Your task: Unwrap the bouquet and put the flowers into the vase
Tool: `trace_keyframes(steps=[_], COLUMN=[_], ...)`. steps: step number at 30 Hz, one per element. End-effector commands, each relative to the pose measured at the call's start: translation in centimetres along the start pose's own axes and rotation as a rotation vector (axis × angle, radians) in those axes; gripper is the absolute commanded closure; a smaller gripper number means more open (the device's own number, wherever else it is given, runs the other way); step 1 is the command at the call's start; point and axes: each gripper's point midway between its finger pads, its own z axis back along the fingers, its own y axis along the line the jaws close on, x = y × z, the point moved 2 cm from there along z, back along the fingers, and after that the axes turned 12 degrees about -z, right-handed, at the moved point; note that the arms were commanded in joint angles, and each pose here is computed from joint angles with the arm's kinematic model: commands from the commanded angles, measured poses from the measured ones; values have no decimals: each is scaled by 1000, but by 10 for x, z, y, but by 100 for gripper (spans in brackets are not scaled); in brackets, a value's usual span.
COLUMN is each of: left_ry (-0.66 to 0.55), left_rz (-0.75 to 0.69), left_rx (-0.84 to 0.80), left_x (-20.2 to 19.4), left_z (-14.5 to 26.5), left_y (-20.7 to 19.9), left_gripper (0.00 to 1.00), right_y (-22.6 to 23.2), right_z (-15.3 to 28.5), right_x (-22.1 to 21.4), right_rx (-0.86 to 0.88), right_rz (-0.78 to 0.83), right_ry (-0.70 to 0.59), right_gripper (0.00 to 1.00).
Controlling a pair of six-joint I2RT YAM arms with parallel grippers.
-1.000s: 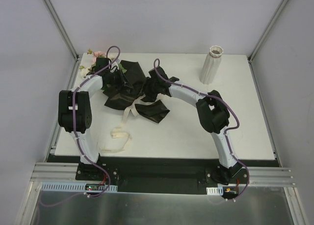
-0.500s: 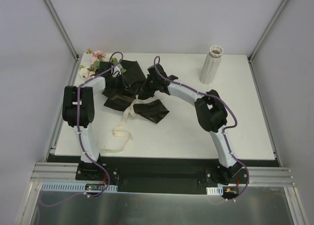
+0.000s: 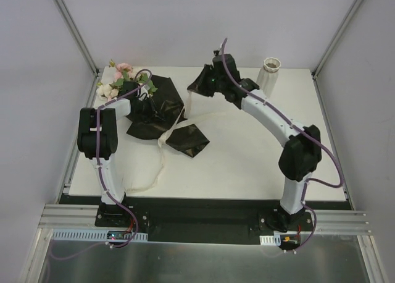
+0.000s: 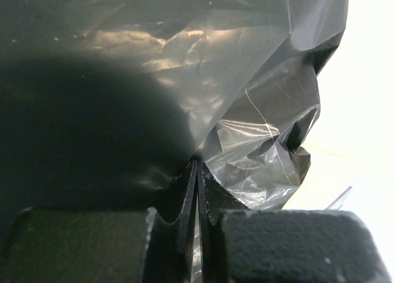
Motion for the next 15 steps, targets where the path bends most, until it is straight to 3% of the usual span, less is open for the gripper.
trace_keyframes(steps=[1,4,8,15], left_ry=[17,17,16,15], left_rz=[23,25,26,22], left_rx=[41,38,36,39], left_x=[-6,-6,-5,-6], left_z=[-5,-5,-5,-5], left_y=[17,17,18,17], left_gripper=[100,100,100,100], right_y=[102,137,177,222], right_z=[117,164,228,362], right_x=[60,83,108,135], right_rx=[209,267,290,322], right_rz=[440,652,820,902], right_ry=[-318,-489,-705,-1087], right_gripper=[99,99,99,99])
